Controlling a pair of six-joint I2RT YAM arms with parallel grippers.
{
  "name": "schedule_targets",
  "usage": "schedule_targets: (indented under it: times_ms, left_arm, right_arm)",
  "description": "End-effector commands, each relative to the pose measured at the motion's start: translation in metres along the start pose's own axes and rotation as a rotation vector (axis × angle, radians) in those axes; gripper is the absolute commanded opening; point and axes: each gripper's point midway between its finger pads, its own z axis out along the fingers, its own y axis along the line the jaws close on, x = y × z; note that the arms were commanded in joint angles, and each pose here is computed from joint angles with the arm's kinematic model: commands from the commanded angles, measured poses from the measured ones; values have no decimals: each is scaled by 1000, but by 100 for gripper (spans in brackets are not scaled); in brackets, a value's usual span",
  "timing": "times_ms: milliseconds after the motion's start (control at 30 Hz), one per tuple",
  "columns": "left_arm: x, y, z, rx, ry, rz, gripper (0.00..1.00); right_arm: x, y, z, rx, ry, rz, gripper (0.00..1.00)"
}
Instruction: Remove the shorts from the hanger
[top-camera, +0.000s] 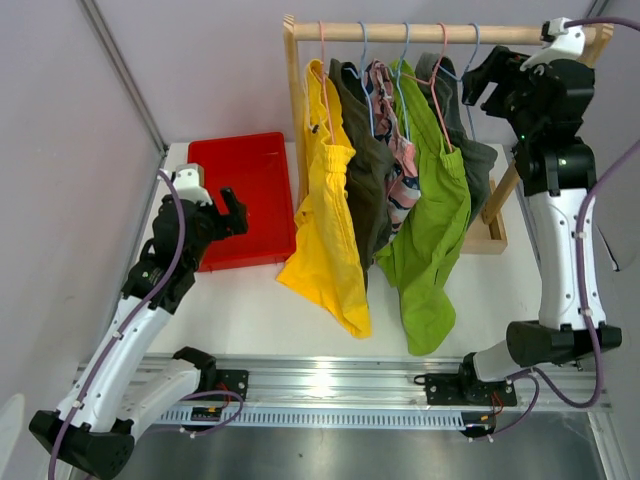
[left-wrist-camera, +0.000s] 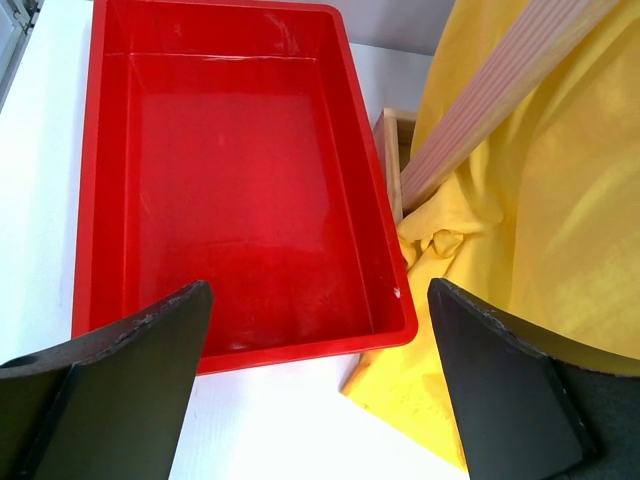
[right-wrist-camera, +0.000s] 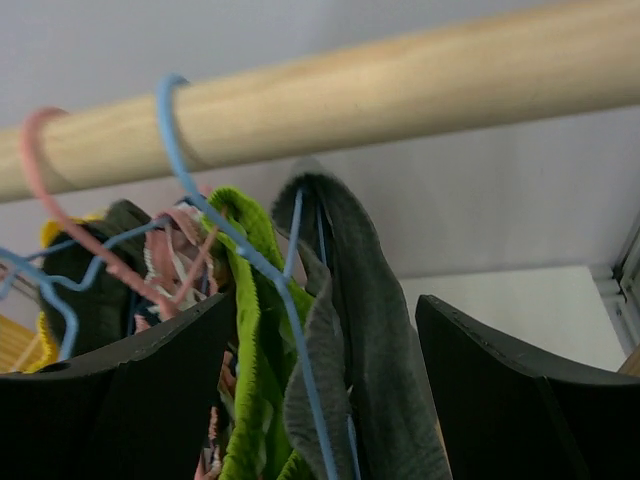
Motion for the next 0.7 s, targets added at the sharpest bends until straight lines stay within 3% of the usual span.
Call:
schedule_targets:
  times_ms: [0, 467, 667]
  left_arm:
    - [-13, -8, -6, 45, -43, 0, 95]
    - [-13, -9, -8, 52, -44, -5, 96]
    - [-14, -8, -8, 50, -48, -6, 96]
  right_arm:
    - [-21, 9, -10, -21, -37, -14, 82]
    - [32, 3, 27, -24, 78, 15, 75]
    - [47, 4, 37, -26, 114, 16, 66]
